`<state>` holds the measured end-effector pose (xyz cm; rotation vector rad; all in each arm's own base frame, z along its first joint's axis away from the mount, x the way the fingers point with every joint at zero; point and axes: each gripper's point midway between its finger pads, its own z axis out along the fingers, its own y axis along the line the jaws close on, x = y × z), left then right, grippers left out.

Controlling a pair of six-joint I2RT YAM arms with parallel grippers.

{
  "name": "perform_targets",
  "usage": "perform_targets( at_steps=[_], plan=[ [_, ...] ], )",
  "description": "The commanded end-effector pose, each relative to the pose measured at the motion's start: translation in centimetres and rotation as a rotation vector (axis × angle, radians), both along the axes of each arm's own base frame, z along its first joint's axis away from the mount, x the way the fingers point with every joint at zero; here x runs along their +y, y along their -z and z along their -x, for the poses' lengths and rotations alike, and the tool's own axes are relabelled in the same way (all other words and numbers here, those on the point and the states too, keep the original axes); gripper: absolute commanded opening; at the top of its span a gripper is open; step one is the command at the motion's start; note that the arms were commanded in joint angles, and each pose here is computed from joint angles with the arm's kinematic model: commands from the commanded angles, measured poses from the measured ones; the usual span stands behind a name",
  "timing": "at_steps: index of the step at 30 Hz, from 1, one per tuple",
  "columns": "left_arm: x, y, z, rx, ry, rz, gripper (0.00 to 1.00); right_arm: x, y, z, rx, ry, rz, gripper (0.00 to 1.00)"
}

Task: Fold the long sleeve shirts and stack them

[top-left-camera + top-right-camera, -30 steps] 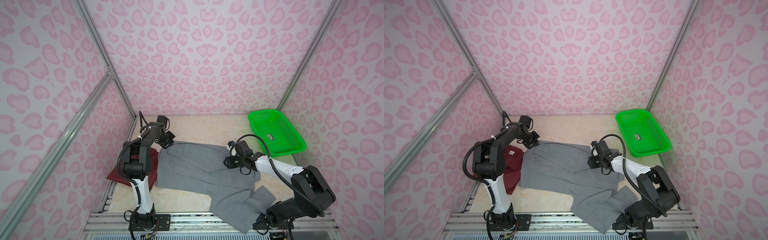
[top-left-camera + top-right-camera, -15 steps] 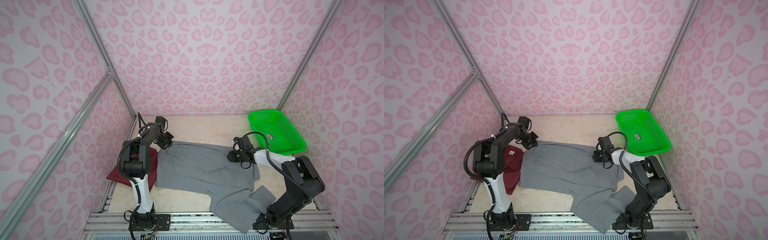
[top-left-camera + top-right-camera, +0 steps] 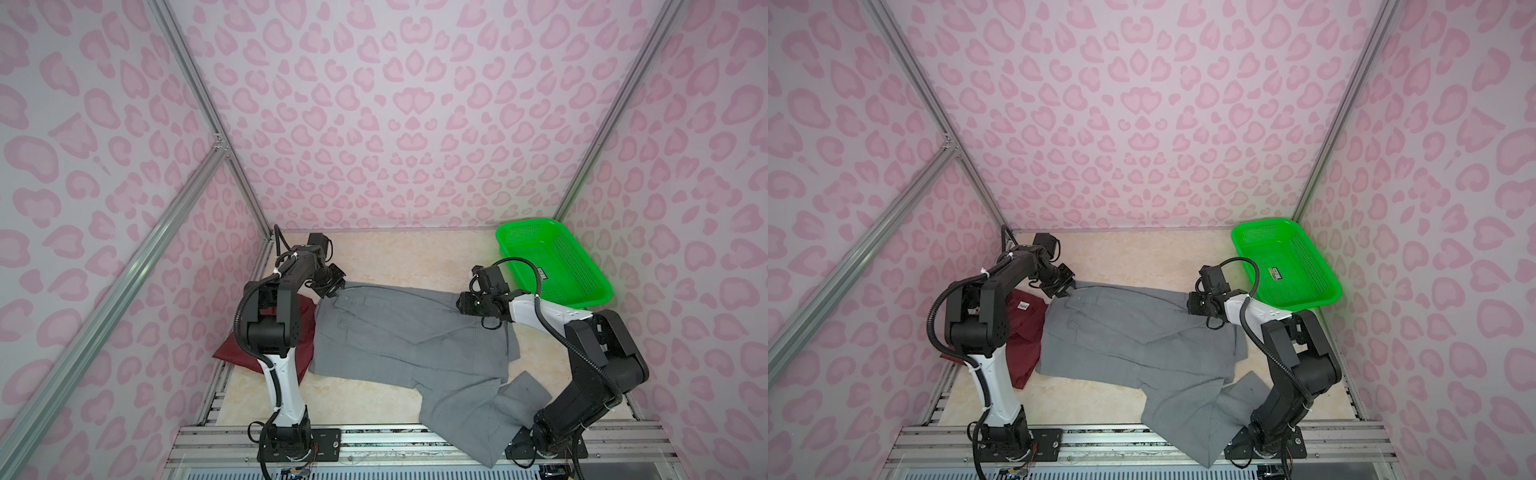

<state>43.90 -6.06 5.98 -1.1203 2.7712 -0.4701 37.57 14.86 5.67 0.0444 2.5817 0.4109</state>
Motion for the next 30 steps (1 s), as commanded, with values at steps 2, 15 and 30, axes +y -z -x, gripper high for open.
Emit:
perform_targets(
  at_steps=[2,15,30],
  plan=[
    [0.4,-4.9,-0.7,-0.103,0.003,0.005,0.71,0.3,-2.1,0.8,-0.036,-0.033,0.015,0.50],
    [0.5,-7.0,2.5,-0.192,0.017,-0.076,0.74,3.2,2.3,2.9,0.060,-0.030,-0.112,0.52],
    [-0.8,-5.9,8.9,-0.192,0.084,-0.152,0.75,-1.1,5.0,-9.0,0.119,0.162,-0.063,0.52]
  ],
)
